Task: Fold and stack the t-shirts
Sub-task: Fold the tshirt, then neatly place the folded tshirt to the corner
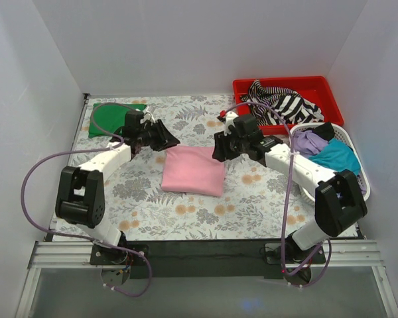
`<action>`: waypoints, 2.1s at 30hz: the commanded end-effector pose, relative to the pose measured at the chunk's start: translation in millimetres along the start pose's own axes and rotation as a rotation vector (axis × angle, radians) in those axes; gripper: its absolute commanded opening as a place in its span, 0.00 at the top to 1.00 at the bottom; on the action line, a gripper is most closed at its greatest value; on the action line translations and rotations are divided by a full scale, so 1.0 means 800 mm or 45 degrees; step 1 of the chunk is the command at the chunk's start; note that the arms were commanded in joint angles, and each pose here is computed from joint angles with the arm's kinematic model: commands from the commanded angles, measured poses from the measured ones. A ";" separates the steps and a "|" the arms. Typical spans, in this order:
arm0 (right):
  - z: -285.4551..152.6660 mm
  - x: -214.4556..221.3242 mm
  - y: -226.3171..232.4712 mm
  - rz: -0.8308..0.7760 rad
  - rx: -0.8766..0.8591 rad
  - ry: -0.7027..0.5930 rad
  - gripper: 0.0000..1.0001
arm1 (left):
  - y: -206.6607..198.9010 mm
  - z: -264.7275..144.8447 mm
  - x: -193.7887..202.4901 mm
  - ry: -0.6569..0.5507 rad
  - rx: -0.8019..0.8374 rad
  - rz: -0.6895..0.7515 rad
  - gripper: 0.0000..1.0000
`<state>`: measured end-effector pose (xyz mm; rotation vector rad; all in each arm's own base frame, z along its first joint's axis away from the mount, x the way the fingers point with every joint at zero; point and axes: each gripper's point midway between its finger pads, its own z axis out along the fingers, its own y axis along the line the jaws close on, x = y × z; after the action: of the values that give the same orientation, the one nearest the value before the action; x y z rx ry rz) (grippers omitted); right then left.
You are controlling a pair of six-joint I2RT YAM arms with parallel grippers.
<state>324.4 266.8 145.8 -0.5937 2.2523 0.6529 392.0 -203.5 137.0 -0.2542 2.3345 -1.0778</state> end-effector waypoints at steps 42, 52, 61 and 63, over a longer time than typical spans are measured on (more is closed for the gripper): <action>0.048 0.081 0.084 -0.111 -0.059 0.264 0.45 | 0.019 -0.085 0.048 -0.178 -0.237 -0.001 0.73; 0.085 0.146 0.104 -0.143 0.005 0.413 0.47 | 0.039 -0.090 0.053 -0.200 -0.321 -0.036 0.57; 0.005 0.005 0.099 -0.243 0.174 0.008 0.42 | 0.088 -0.061 0.049 -0.145 -0.500 -0.064 0.15; -0.013 -0.006 0.081 -0.228 0.232 -0.025 0.41 | 0.100 -0.055 0.046 -0.127 -0.522 -0.091 0.15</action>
<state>261.4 329.8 120.2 -0.7857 2.2995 0.4297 330.5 -147.2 90.8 -0.5081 2.4408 -0.6501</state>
